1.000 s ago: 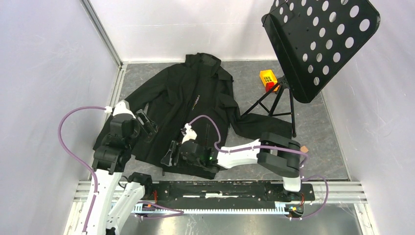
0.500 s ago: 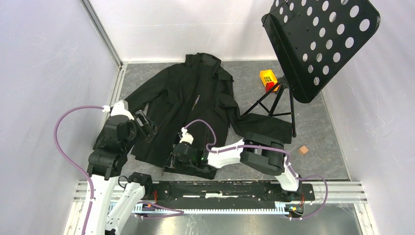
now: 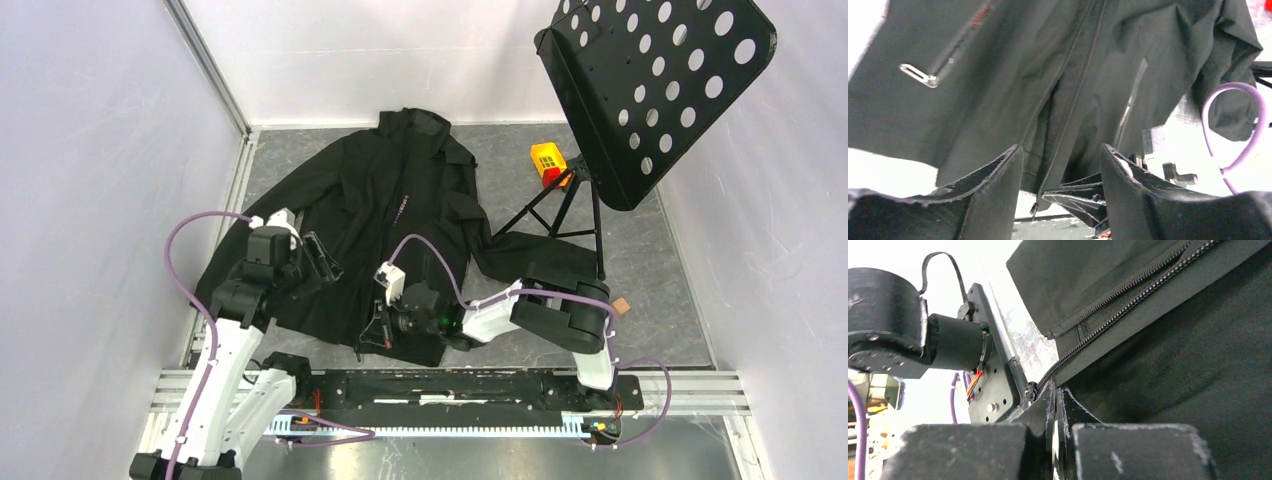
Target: Zip up the jacket
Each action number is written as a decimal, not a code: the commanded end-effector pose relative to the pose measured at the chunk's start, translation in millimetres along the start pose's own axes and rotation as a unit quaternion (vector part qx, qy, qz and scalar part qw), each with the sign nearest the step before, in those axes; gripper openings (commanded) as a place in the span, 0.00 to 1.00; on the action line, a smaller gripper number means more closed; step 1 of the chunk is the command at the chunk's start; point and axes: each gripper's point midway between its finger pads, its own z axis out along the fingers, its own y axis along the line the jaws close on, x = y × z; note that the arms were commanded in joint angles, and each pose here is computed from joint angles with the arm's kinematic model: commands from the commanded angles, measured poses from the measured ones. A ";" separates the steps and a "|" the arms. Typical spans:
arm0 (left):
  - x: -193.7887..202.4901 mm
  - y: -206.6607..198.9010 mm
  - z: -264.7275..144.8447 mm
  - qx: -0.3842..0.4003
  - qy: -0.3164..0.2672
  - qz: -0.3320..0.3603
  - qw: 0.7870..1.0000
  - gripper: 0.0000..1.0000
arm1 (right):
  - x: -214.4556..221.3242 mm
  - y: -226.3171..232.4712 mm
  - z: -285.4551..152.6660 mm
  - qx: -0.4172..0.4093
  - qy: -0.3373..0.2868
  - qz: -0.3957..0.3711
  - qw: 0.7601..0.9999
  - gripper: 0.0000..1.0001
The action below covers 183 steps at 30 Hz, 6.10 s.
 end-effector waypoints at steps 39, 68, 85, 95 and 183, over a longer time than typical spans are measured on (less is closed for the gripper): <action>80.5 -37.6 70.0 0.125 0.098 -0.069 0.985 0.31 | -41.3 14.7 -30.9 -0.109 -0.065 -0.016 0.992 0.00; 69.3 -99.8 40.8 0.320 0.090 -0.076 0.940 0.02 | -67.3 9.8 -80.5 -0.142 -0.118 -0.020 0.983 0.36; 56.4 -64.8 41.2 0.172 0.082 -0.035 0.981 0.57 | -81.3 15.1 -76.0 -0.148 -0.135 0.050 0.978 0.00; 52.2 -43.3 29.2 0.038 0.081 0.066 0.994 0.58 | -84.1 2.4 -61.5 -0.087 -0.107 0.111 0.984 0.00; 69.2 -202.4 -33.7 0.480 0.036 -0.028 0.876 0.02 | -105.1 32.3 -171.9 -0.160 -0.260 -0.070 0.950 0.44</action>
